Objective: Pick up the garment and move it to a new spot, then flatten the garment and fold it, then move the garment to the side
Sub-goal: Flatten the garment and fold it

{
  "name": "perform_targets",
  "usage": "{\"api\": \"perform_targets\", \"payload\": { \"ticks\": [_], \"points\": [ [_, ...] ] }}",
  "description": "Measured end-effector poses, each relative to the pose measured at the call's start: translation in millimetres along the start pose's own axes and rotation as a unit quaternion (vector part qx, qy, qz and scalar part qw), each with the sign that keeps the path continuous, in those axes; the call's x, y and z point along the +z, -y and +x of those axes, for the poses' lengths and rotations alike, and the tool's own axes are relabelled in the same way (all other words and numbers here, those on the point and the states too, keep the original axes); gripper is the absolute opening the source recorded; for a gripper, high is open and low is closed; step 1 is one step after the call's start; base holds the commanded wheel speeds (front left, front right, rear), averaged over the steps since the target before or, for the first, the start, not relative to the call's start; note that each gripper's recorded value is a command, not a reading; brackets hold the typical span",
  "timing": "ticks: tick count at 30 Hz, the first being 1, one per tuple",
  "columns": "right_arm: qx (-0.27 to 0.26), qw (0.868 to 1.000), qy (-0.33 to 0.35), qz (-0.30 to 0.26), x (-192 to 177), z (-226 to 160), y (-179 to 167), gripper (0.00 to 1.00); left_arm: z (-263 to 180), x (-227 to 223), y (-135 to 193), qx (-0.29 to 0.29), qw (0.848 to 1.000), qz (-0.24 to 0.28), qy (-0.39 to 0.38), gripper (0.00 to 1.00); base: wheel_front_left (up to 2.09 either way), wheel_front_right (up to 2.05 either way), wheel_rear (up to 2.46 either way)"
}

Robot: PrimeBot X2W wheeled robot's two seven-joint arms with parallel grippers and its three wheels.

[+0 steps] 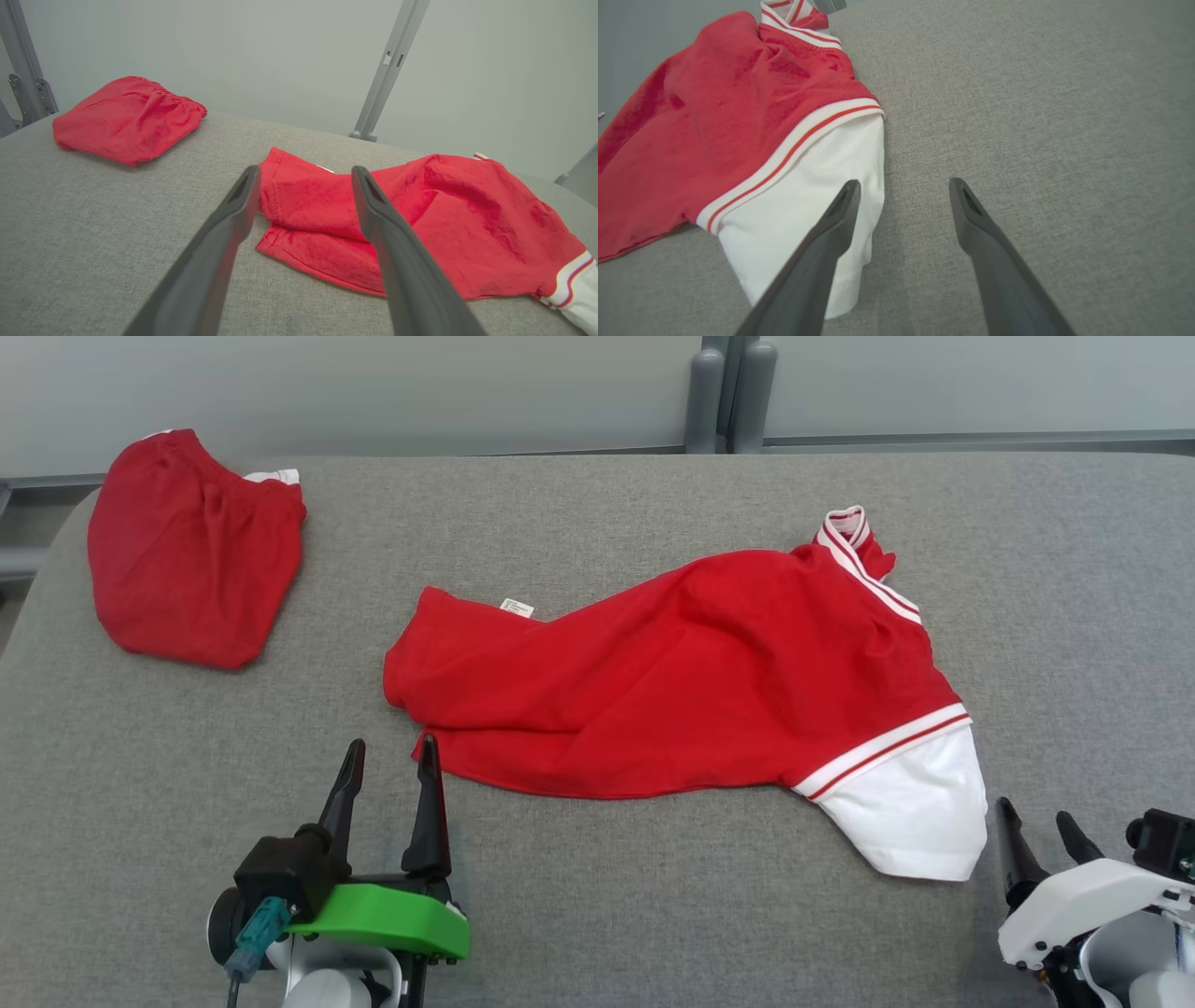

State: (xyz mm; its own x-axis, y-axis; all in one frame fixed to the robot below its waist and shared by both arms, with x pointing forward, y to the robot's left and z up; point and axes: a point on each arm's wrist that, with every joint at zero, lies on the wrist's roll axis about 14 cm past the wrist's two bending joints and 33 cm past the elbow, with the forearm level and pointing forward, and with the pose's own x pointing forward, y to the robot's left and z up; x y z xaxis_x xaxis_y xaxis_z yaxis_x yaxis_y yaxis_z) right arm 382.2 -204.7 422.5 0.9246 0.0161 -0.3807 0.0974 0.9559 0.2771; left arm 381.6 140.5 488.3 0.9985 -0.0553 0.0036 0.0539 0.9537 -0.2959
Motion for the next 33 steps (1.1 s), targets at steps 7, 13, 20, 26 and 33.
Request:
{"api": "perform_targets", "payload": {
  "ticks": [7, 13, 20, 26, 33],
  "points": [
    [-0.048, 0.999, 0.018, -0.013, 6.1, -13.2, 32.8, 1.0, 3.3, -6.7, 11.4, -0.017, 1.0, -0.003, -0.009, 1.0, 0.0, 0.0, 0.0],
    [-0.055, 0.998, 0.036, -0.02, 16.8, -17.8, 37.2, 1.0, 3.5, -10.3, 16.9, -0.025, 1.0, -0.004, -0.015, 1.0, 0.0, 0.0, 0.0],
    [-0.026, 0.998, 0.056, -0.028, 27.6, -17.8, 17.5, 1.0, 1.7, -10.6, 20.7, -0.031, 0.999, -0.005, -0.016, 1.0, 0.0, 0.0, 0.0],
    [0.013, 0.997, 0.058, -0.05, 31.7, -11.1, -11.6, 1.0, -1.1, -6.5, 25.3, -0.037, 0.999, -0.005, -0.01, 1.0, 0.0, 0.0, 0.0],
    [0.068, 0.993, 0.046, -0.082, 29.9, 11.2, -52.2, 1.0, -6.4, 4.8, 19.2, -0.027, 1.0, -0.004, 0.006, 1.0, 0.0, 0.0, 0.0]
  ]
}}
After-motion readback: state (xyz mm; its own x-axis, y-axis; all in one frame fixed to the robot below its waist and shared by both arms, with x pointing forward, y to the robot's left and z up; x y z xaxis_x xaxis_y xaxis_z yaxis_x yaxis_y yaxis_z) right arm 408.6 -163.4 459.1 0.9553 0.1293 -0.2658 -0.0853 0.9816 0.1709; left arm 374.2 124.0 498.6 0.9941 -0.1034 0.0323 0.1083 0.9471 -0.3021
